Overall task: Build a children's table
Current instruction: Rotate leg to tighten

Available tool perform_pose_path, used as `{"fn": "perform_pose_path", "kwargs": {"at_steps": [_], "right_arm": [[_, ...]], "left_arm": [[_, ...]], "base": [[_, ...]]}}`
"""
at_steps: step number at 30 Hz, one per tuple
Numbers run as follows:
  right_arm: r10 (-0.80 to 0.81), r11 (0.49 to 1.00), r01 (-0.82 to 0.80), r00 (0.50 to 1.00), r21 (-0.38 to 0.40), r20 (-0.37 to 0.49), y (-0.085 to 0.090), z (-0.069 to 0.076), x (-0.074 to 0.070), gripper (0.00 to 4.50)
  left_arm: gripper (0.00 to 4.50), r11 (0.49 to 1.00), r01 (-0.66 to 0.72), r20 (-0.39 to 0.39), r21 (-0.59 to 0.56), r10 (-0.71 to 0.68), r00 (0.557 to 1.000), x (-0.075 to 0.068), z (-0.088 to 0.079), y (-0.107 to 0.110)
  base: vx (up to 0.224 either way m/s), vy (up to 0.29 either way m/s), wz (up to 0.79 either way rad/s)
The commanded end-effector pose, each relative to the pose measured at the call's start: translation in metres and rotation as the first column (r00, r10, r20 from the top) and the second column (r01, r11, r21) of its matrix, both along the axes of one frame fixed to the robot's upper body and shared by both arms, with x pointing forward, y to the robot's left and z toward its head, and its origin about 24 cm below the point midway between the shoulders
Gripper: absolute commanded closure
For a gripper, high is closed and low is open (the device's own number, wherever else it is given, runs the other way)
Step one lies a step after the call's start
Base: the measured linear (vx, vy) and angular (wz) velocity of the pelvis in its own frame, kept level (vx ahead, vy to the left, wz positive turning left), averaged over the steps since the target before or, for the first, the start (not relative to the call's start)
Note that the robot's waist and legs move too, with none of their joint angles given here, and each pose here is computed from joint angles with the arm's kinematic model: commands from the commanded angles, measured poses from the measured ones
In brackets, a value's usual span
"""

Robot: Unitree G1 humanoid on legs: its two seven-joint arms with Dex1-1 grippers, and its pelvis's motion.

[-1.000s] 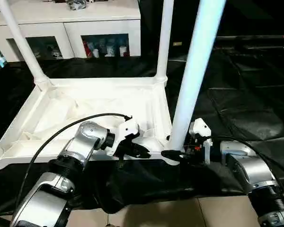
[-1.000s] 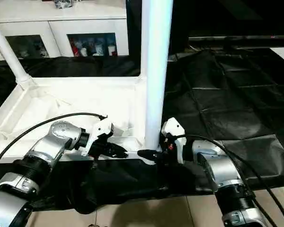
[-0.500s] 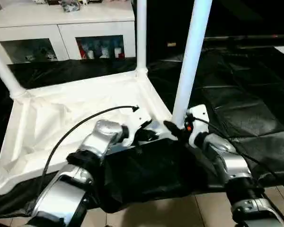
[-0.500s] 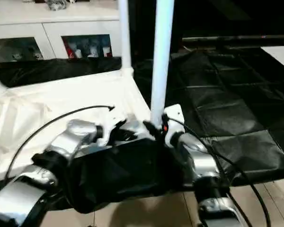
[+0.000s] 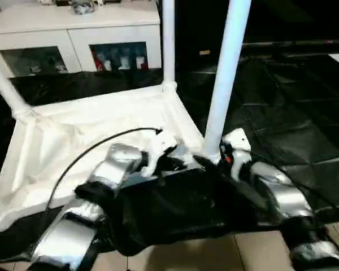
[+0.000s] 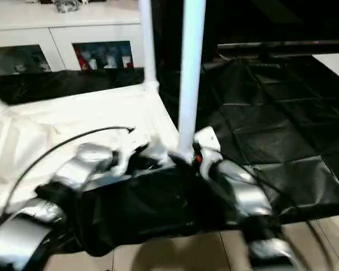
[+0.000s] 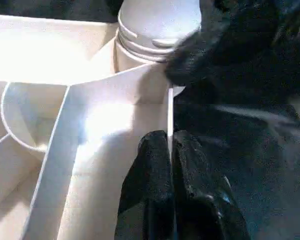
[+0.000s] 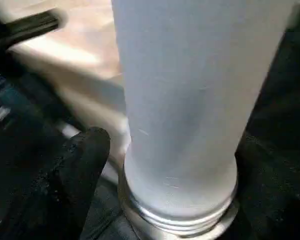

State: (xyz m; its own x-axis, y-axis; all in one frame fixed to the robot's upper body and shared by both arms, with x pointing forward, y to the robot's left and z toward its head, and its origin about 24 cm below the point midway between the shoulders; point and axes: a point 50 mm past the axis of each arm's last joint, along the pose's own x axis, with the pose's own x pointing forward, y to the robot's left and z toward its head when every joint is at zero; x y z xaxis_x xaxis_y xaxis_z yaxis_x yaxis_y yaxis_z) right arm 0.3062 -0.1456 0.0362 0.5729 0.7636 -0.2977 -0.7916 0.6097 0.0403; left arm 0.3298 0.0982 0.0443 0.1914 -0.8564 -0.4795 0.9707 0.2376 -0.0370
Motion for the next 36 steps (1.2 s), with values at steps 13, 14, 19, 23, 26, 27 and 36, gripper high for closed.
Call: {"fn": "perform_pose_path", "kwargs": {"at_steps": [13,14,19,23,26,27,36], "right_arm": [[0.294,0.955,-0.291,0.953,0.054,-0.067,0.003,0.007,-0.021,0.59],[0.295,0.955,-0.292,0.953,0.054,-0.067,0.003,0.007,-0.021,0.74],[0.29,0.955,-0.284,0.954,0.084,-0.08,0.007,0.007,-0.022,1.12],[0.219,0.975,-0.215,0.972,0.063,-0.081,0.008,0.002,-0.018,1.41],[0.028,1.0,-0.028,0.998,-0.012,-0.052,0.008,-0.009,-0.005,1.72],[-0.08,0.997,0.08,0.995,-0.015,-0.051,0.01,-0.013,0.001,1.76],[-0.258,0.965,0.261,0.959,0.009,-0.12,0.047,-0.026,0.008,1.85]], "left_arm": [[4.5,0.978,0.209,-0.053,-0.017,-0.21,0.976,-0.015,0.006,0.009],[4.5,0.978,0.21,-0.053,-0.018,-0.211,0.976,-0.015,0.006,0.009],[4.5,0.979,0.205,-0.048,-0.024,-0.206,0.977,-0.016,0.006,0.007],[4.5,0.988,0.154,-0.03,-0.03,-0.155,0.987,-0.012,0.006,0.004],[4.5,0.999,0.007,0.015,-0.045,-0.006,1.0,0.0,0.007,-0.005],[4.5,0.997,-0.063,0.032,-0.05,0.064,0.997,0.006,0.007,-0.011],[4.5,0.97,-0.213,0.037,-0.115,0.218,0.975,0.013,0.01,-0.059]], "base": [[0.0,0.0,0.0],[0.0,0.0,0.0],[0.0,0.0,0.0],[0.0,0.0,0.0],[0.0,0.0,0.0],[0.0,0.0,0.0],[0.0,0.0,0.0]]}}
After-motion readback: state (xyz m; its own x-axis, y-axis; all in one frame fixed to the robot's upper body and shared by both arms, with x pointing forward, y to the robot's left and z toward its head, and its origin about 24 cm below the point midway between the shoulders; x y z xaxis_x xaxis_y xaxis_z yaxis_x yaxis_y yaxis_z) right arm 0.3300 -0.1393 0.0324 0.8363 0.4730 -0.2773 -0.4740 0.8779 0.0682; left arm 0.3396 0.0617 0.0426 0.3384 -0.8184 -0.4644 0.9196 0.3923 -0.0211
